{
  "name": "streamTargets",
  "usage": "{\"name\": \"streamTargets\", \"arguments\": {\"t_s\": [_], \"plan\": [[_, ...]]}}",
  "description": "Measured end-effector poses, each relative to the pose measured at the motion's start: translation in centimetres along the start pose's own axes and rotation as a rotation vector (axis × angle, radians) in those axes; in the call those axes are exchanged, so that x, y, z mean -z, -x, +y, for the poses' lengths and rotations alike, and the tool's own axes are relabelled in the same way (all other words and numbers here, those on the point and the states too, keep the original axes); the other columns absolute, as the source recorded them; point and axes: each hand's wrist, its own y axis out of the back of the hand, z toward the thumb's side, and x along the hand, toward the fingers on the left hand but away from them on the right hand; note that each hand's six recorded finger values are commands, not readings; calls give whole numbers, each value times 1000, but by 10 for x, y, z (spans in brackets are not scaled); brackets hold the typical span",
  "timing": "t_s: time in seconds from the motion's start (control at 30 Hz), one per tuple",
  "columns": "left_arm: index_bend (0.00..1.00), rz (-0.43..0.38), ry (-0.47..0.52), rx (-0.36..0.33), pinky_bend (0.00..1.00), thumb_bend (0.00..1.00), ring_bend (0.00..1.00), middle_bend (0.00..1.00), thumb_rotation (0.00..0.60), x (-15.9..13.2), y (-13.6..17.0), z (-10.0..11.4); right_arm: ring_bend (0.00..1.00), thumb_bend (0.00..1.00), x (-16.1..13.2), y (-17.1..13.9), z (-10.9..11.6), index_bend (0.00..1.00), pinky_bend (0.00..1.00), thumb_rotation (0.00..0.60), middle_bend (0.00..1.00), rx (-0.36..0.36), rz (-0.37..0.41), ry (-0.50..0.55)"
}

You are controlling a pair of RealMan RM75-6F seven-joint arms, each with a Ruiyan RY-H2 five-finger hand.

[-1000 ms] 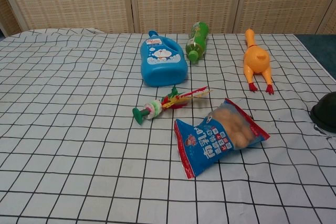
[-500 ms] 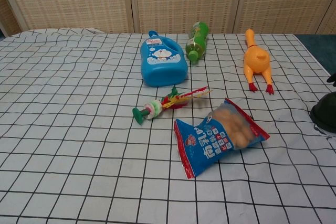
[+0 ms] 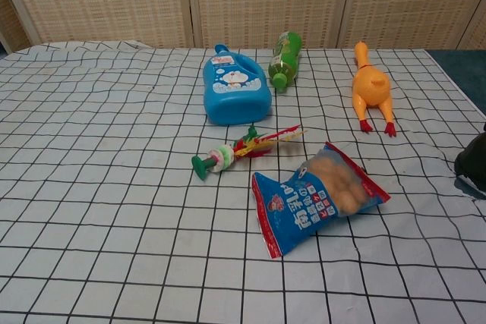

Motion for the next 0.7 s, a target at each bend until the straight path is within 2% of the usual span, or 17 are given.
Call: {"name": "streamTargets", "arguments": {"t_s": [0.17, 0.3, 0.4, 0.57, 0.7], "plan": [[168, 1, -2, 2, 350, 369, 136, 148, 600, 0, 0, 0, 348, 104, -6, -8, 16, 596, 578, 600, 466, 69, 31, 24], [169, 0, 0, 5, 349, 369, 137, 148, 600, 0, 0, -1, 348, 104, 0, -17, 29, 596, 578, 600, 466, 116, 10, 18], [169, 0, -4, 2, 350, 369, 137, 148, 600, -1, 0, 0, 348, 104, 13, -22, 32, 596, 578, 600, 466, 100, -48, -19], [169, 3, -3, 6, 349, 368, 137, 148, 600, 0, -1, -1, 348, 104, 45, -34, 29, 596, 578, 600, 466, 28, -182, -75], [169, 5, -6, 14, 350, 369, 137, 148, 600, -1, -1, -3, 318, 104, 60, -40, 25, 579, 578, 600, 453, -1, -229, -62]]}}
